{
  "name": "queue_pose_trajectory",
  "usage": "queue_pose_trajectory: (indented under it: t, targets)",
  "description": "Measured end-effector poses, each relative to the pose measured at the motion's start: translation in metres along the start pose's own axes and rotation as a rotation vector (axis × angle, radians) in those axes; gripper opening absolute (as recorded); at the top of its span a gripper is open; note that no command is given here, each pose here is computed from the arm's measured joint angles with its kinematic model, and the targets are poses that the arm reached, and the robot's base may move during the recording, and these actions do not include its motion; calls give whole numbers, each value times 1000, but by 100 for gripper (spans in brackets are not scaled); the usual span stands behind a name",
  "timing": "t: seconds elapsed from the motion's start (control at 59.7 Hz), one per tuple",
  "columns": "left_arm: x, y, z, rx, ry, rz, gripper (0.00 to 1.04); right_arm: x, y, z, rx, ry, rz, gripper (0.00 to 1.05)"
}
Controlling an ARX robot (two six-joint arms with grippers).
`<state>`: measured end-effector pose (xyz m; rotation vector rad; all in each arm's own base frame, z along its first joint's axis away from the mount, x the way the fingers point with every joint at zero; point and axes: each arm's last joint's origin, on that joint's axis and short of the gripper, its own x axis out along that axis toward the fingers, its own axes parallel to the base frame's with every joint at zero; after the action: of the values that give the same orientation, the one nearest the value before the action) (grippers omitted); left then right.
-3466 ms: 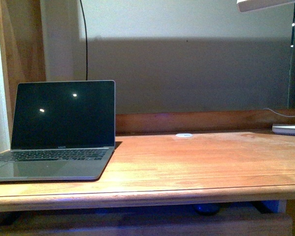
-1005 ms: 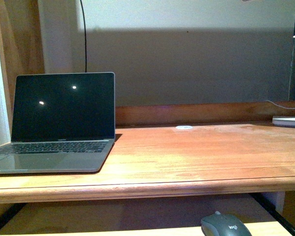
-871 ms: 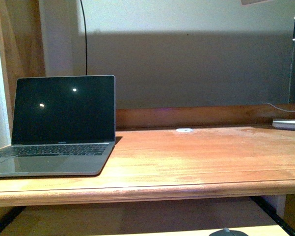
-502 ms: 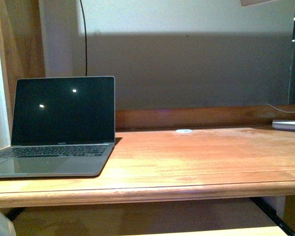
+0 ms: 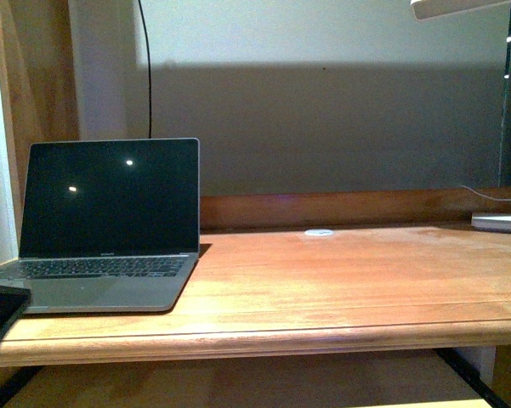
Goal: Place mouse
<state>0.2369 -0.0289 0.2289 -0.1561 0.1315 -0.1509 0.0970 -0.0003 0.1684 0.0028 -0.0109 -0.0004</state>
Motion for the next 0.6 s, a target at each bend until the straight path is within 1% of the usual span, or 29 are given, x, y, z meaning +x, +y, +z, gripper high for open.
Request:
queue_pose_trajectory:
  t: [0.05,0.167,0.285,0.352,0.385,0.435,0.469,0.536,0.553,0.586,0.603]
  targets:
    - [-7,3,4,14,-18,74,97,0,0,0,0,0,0,97]
    - [-31,7,8,66,-36,199,97,0,0,0,0,0,0,97]
    - [-61,7,7,109,-67,269,97,0,0,0,0,0,0,97]
    - [-77,6,6,129,-86,278,97,0,0,0,0,0,0,97]
    - [-85,4,6,133,-91,237,93,0,0,0,0,0,0,97]
    - [-100,6,3,138,-91,164,84,0,0,0,0,0,0,97]
    - [-108,8,-1,140,-88,146,79,0,0,0,0,0,0,97]
    - [-127,10,-12,139,-83,159,67,0,0,0,0,0,0,97]
    - [-130,10,-13,139,-86,159,65,0,0,0,0,0,0,97]
    - [-136,10,-18,142,-107,151,58,0,0,0,0,0,0,97]
    - [-137,9,-19,143,-113,149,56,0,0,0,0,0,0,97]
